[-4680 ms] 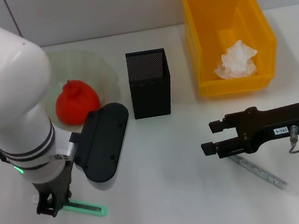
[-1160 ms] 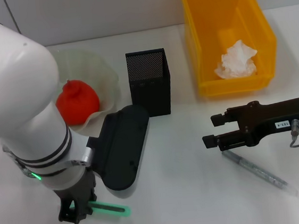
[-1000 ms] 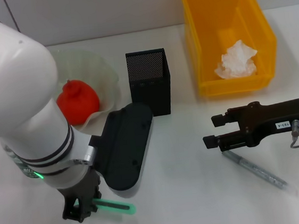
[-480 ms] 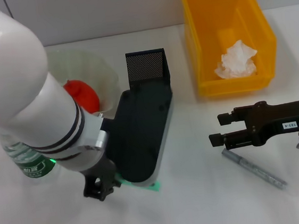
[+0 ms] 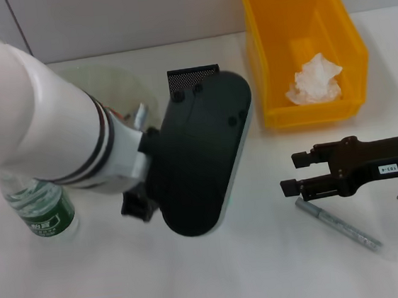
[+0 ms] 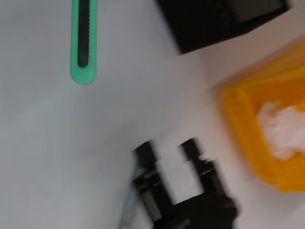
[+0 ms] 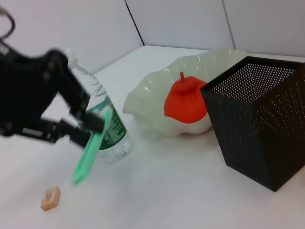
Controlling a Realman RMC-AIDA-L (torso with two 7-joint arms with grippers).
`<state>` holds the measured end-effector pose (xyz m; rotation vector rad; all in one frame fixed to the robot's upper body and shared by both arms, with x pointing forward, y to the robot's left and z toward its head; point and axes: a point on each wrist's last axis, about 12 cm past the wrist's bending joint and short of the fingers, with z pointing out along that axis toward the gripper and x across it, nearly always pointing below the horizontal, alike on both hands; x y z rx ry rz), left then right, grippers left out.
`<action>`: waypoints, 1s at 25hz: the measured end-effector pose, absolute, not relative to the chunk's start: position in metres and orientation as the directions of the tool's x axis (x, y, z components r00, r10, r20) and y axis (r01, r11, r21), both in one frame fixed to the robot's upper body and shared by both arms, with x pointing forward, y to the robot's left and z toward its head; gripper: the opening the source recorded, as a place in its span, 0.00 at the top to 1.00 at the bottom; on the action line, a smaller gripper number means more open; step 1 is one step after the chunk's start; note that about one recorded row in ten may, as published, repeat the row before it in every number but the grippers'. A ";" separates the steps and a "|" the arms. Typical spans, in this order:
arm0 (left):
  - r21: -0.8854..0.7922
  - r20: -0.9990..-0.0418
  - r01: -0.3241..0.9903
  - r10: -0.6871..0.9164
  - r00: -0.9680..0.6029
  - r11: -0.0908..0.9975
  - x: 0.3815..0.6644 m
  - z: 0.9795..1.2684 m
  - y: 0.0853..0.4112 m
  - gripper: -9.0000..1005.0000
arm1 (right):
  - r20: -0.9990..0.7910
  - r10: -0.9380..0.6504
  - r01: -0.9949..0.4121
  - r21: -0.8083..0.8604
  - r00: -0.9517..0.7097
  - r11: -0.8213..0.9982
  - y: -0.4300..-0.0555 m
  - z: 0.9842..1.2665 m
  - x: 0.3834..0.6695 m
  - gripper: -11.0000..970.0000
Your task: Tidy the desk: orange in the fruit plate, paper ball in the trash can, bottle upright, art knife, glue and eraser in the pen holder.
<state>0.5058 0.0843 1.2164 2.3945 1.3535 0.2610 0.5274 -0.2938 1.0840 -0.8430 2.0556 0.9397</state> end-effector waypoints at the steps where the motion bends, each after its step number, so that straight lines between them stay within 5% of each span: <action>1: 0.444 -0.002 0.767 0.856 0.517 -0.463 0.507 1.220 0.084 0.81 | -0.805 -0.260 -0.779 0.347 -0.533 0.522 -0.294 1.084 0.527 0.22; 25: 0.830 0.071 0.399 0.784 0.616 -0.389 0.517 1.239 0.097 0.81 | -0.804 -0.242 -0.765 0.356 -0.543 0.536 -0.296 1.083 0.527 0.22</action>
